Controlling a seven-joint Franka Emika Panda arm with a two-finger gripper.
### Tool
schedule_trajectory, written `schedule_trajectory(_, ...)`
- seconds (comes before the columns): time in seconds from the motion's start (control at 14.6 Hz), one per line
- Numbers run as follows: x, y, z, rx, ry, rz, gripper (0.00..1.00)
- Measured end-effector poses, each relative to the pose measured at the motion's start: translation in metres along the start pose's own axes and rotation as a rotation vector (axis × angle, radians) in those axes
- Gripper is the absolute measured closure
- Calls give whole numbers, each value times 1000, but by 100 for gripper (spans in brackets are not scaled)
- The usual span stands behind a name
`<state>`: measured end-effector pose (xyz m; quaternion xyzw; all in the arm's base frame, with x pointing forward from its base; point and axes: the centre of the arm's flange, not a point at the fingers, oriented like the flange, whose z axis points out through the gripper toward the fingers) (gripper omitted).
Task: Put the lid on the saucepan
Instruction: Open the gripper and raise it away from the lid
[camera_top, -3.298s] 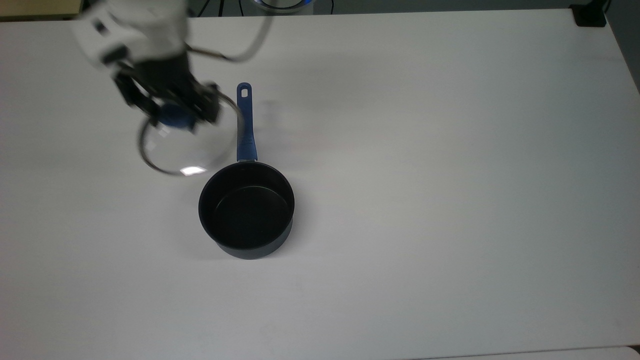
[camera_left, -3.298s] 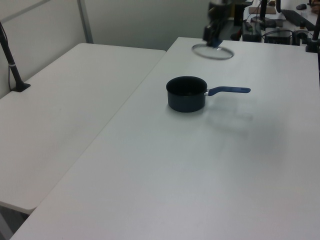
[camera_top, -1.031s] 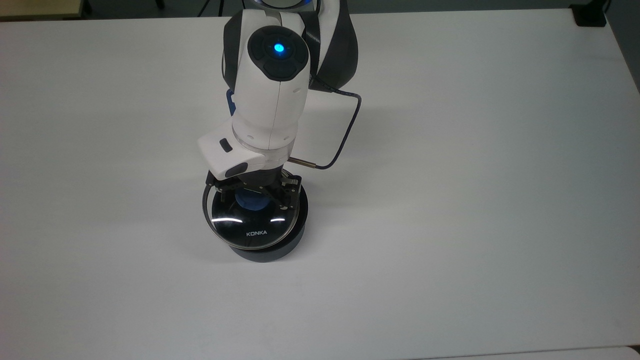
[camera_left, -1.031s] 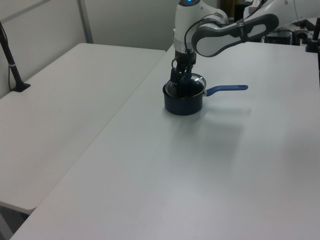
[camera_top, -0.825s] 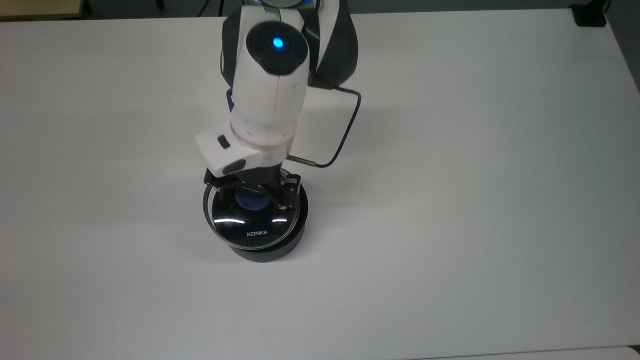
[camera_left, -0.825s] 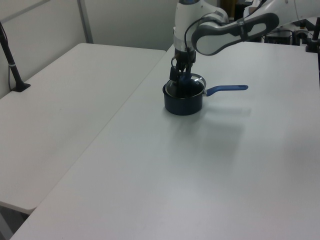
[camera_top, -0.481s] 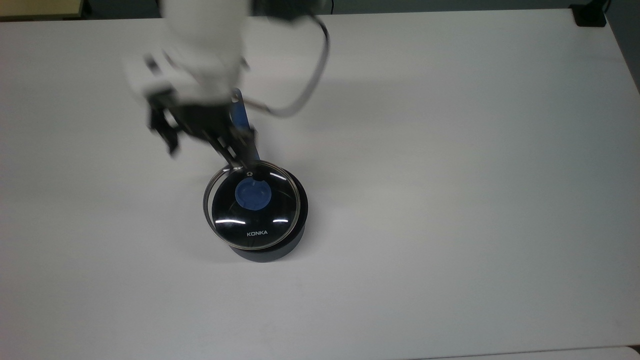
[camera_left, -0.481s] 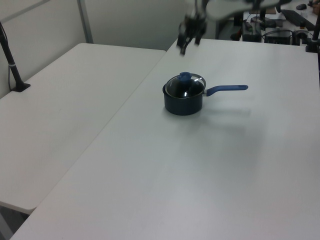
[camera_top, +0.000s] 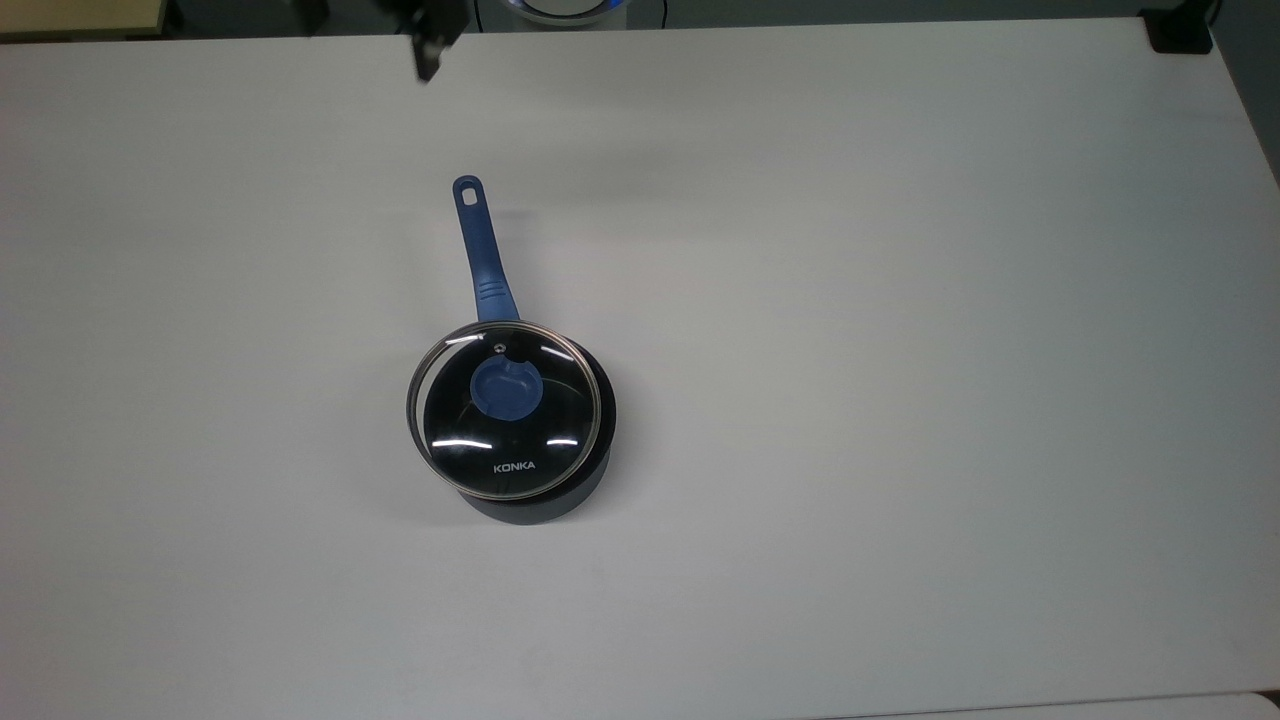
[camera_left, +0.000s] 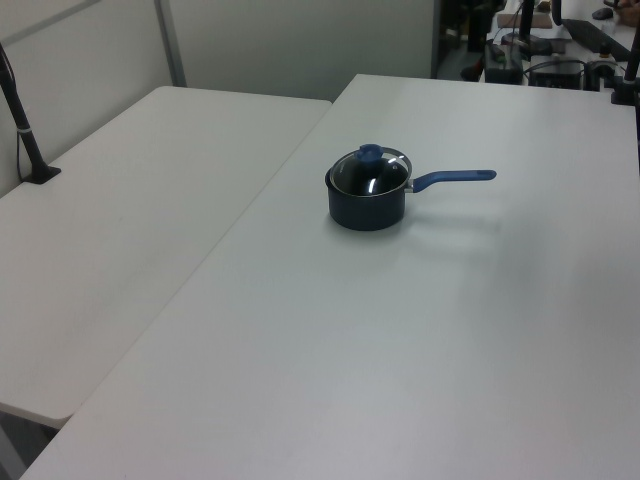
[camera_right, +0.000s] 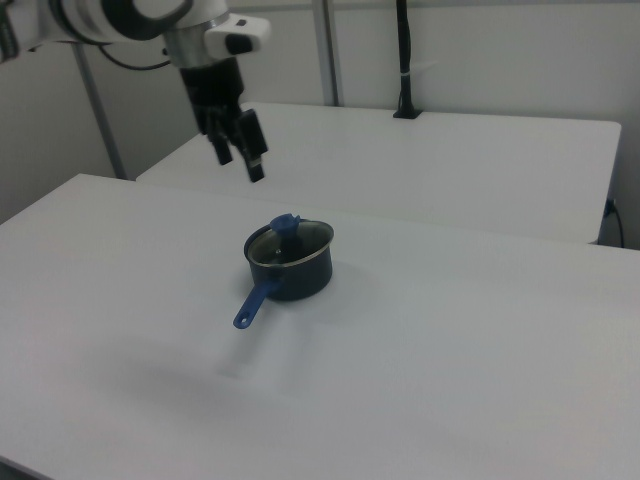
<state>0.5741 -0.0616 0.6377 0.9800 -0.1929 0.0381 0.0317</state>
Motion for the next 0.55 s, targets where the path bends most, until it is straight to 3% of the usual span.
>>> schedule_trajectory(0.21, -31, 4, -3, 24, -22, -100, 0)
schedule_trajectory(0.55, -29, 9, 3, 30, -6, -313, 0)
